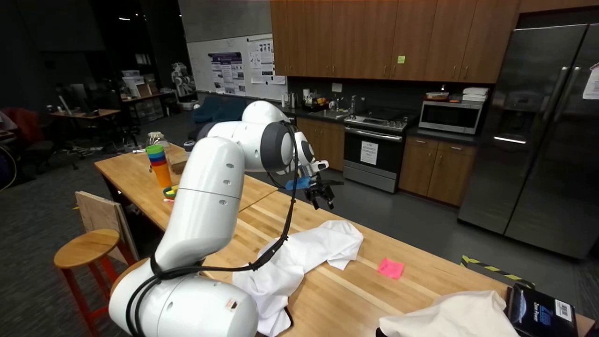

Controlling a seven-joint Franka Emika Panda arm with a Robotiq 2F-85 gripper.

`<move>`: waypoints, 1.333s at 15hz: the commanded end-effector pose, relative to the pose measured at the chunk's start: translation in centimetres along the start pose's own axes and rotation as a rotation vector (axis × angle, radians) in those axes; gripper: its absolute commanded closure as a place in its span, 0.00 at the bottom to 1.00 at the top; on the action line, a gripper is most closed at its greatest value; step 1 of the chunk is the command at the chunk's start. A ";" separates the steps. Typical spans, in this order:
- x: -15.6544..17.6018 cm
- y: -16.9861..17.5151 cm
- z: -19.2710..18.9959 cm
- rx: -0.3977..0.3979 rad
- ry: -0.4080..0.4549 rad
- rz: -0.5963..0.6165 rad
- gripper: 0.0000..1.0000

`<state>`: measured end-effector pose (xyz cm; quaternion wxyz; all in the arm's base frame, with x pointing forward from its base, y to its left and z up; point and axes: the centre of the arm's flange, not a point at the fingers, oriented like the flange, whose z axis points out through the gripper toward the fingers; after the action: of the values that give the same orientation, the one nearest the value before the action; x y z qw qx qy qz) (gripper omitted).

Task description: Fold the white linen

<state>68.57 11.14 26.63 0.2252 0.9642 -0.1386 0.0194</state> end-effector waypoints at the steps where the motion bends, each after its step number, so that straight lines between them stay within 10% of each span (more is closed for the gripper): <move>1: 7.1 -1.9 -2.1 0.058 -0.116 0.032 0.00; 10: 8.5 7.0 -7.2 0.147 -0.555 -0.242 0.00; 20: 4.2 9.3 -6.3 0.078 -0.568 -0.323 0.00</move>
<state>70.18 4.82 36.70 0.1406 0.9486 -0.0402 -0.2808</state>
